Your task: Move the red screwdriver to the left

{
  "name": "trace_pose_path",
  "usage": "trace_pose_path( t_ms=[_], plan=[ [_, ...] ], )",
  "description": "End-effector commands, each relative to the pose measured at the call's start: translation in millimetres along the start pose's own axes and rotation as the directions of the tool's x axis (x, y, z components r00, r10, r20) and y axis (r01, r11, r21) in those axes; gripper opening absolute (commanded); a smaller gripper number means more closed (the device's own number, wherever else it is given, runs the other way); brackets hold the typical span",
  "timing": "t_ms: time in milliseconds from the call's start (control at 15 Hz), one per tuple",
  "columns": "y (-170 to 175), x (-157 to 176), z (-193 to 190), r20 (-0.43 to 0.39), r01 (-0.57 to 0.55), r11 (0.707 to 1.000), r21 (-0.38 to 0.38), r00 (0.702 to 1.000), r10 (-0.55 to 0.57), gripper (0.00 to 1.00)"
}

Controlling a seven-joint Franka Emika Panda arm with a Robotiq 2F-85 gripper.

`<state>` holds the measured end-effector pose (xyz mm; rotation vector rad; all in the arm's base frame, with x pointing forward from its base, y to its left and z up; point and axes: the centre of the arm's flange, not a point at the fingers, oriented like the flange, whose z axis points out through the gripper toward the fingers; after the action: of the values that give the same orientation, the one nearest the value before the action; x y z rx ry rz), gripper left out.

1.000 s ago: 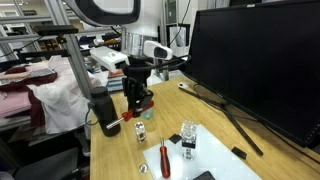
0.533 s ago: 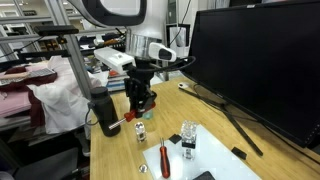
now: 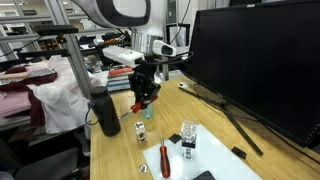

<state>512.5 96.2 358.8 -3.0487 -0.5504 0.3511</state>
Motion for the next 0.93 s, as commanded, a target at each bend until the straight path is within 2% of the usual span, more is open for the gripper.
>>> trace_pose_path(
  t_ms=[0,267,600,867],
  plan=[
    [-3.4,48.3,-1.8,-0.004,0.104,0.994,-0.029,0.995,-0.104,0.08],
    [5.3,97.1,14.0,-0.014,0.241,0.97,-0.042,0.97,-0.242,0.08],
    [15.3,146.2,40.2,0.016,0.485,0.874,0.023,0.874,-0.485,0.08],
    [23.2,174.0,68.9,0.037,0.532,0.845,0.048,0.845,-0.534,0.08]
  ],
)
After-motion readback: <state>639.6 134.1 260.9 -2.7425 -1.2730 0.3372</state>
